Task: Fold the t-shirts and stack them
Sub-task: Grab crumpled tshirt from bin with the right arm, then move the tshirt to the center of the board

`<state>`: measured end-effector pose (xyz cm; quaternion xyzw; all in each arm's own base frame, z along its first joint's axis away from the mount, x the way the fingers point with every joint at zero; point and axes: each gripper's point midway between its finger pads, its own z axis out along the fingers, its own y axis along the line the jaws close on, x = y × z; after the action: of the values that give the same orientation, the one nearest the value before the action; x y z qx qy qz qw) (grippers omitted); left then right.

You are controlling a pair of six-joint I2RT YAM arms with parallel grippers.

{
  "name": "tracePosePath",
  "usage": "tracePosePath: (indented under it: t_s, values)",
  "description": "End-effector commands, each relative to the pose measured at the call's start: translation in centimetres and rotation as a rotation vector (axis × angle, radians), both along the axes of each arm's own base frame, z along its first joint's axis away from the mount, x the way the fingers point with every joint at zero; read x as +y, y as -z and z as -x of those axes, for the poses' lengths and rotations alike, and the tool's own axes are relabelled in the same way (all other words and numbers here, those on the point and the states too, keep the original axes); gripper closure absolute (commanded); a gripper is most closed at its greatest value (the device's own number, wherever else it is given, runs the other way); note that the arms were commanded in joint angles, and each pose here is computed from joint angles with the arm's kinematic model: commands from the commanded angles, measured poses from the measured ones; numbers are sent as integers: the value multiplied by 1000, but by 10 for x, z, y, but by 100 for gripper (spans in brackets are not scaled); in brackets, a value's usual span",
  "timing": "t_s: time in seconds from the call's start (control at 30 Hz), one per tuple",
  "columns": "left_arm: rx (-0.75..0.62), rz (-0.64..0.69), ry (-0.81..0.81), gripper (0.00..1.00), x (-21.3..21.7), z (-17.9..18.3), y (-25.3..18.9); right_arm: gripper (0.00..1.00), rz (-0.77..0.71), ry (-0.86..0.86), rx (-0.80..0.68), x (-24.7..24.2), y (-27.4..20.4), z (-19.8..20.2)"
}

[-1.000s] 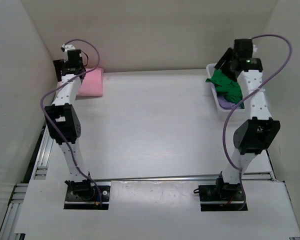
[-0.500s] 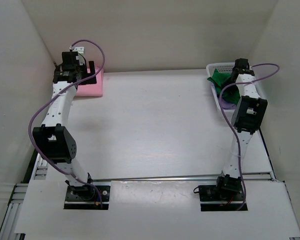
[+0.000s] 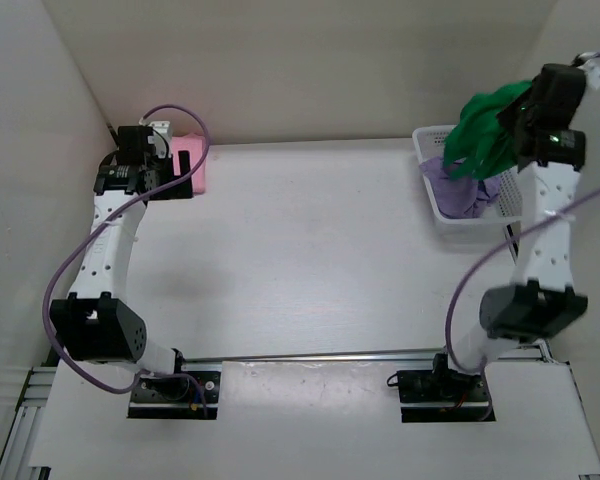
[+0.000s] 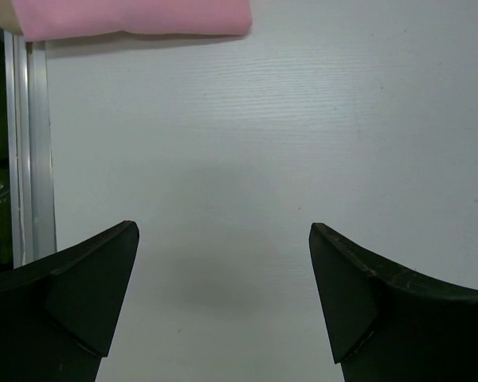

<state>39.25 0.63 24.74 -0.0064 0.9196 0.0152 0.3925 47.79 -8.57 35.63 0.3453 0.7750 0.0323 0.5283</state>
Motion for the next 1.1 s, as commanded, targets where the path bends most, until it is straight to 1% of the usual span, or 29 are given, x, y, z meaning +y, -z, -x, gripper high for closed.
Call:
tracePosePath:
  t_s: [0.0,0.07,0.1,0.13,0.17,0.23,0.27,0.33,0.37,0.4,0.43,0.47,0.5,0.53,0.57,0.6,0.63,0.67,0.7,0.73,0.77,0.8,0.83,0.87,0.9,0.93,0.97,1.07]
  values:
    - [32,-35,-38,0,9,27,1,100,137,-124,-304,30,-121,63]
    - [38,-45,-48,0,12,34,4,100,137,-244,-400,60,-150,84]
    - [45,-45,-48,0,12,41,5,100,137,-330,-489,84,-177,106]
    - [44,-45,-57,0,15,44,2,100,119,-408,-533,104,-189,117]
    - [49,-45,-57,0,15,47,5,100,42,-574,-590,141,-203,138]
    - [43,-44,-68,0,18,52,3,100,-81,-748,-662,175,-219,155]
    - [37,-44,-80,0,22,55,2,100,-147,-878,-691,207,-227,174]
    - [37,-44,-80,0,22,58,3,100,-210,-1012,-699,244,-231,194]
    - [28,-44,-90,0,25,60,0,100,-254,-1100,-665,272,-221,202]
    - [40,-44,-90,0,25,61,5,98,-277,-1131,-629,285,-210,199]
    - [40,-44,-90,0,25,61,5,96,-305,-1135,-551,294,-188,194]
    - [31,-44,-90,0,25,62,2,93,-332,-1136,-463,309,-163,187]
    - [42,-44,-90,0,25,64,6,81,-351,-1023,-372,306,-135,166]
    - [42,-44,-90,0,25,64,6,67,-377,-972,-235,307,-91,152]
    - [56,-44,-89,0,25,66,11,39,-362,-938,-52,310,-33,135]
    - [69,-54,-89,0,25,67,16,31,-327,-907,69,307,7,126]
    - [79,-61,-95,0,26,69,19,29,-264,-870,181,300,40,118]
    - [90,-74,-88,0,23,70,24,28,-195,-722,459,273,111,116]
    - [125,-83,-72,0,18,76,34,28,-168,-710,535,268,128,119]
    - [141,-85,-61,0,14,78,40,27,-111,-732,553,269,136,124]
    - [161,-86,-49,0,11,81,47,25,-51,-764,561,280,155,139]
    - [182,-90,-25,0,4,85,56,21,-14,-766,533,283,160,145]
    - [229,-87,-5,0,-1,94,73,21,-3,-809,479,294,156,157]
    - [249,-78,22,0,-8,98,80,21,-20,-843,440,304,161,157]
    - [264,-73,47,0,-15,101,85,21,-46,-843,462,305,171,163]
    - [303,-73,97,0,-29,106,98,21,-46,-844,515,305,190,175]
    - [322,-69,129,0,-38,108,104,21,-53,-843,524,307,196,179]
    - [409,-90,246,0,-68,124,130,22,-29,-786,621,297,232,184]
